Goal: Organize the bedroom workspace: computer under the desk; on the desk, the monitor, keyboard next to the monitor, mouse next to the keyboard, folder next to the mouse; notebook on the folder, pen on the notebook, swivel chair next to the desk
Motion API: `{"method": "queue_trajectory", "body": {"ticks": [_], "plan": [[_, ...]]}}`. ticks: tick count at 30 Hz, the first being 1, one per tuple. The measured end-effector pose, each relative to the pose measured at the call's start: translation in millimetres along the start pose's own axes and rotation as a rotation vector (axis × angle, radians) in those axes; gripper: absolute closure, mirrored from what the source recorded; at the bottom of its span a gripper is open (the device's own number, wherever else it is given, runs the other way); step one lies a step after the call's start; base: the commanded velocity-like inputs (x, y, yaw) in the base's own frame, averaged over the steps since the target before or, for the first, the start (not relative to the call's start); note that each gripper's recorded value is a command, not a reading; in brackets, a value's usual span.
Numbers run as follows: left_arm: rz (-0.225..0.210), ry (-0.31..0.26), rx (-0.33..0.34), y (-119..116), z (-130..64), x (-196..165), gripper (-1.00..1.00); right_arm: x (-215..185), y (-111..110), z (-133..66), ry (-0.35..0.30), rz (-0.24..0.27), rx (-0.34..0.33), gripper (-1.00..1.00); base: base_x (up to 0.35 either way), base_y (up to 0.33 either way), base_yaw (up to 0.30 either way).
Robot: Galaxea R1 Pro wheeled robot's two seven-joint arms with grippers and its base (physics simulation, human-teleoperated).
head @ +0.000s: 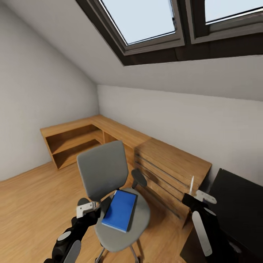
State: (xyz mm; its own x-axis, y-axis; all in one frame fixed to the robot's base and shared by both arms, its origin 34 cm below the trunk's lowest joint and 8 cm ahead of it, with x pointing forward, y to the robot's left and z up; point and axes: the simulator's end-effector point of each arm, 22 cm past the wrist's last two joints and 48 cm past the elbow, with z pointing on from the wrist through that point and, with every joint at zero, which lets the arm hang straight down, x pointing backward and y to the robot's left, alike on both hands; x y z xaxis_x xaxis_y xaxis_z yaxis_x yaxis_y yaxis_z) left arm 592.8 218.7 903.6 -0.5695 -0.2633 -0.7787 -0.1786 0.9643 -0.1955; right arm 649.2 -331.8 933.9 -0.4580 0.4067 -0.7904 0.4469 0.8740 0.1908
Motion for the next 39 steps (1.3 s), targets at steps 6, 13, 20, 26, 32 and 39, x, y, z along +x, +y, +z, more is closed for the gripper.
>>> {"method": "queue_trajectory", "body": {"ticks": [6, 13, 20, 26, 32, 39], "plan": [[0.005, 0.011, -0.006, 3, 1.8, 6, -1.0, -11, -4, -2.4, -0.014, 0.044, -0.004, 1.0, 0.0, -0.13, -0.278], [0.004, 0.011, -0.007, 3, 2.0, 6, -1.0, -13, -18, -2.1, -0.008, 0.076, 0.015, 1.0, 0.0, -0.303, -0.291], [0.004, 0.011, -0.007, 3, 2.0, 6, -1.0, -12, -20, -1.2, -0.003, 0.079, 0.02, 1.0, 0.0, -0.313, -0.243], [0.005, 0.01, -0.007, 3, 1.9, 6, -1.0, 10, -21, 5.5, 0.042, 0.064, 0.027, 1.0, 0.0, -0.164, -0.035], [0.004, 0.01, -0.007, 3, 1.8, 5, -1.0, 29, -24, 10.5, 0.082, 0.053, 0.035, 1.0, 0.0, -0.014, -0.003], [0.005, 0.012, -0.008, 3, 1.0, 7, -1.0, 45, -29, 14.8, 0.112, 0.034, 0.046, 1.0, 0.114, -0.002, 0.0]]}}
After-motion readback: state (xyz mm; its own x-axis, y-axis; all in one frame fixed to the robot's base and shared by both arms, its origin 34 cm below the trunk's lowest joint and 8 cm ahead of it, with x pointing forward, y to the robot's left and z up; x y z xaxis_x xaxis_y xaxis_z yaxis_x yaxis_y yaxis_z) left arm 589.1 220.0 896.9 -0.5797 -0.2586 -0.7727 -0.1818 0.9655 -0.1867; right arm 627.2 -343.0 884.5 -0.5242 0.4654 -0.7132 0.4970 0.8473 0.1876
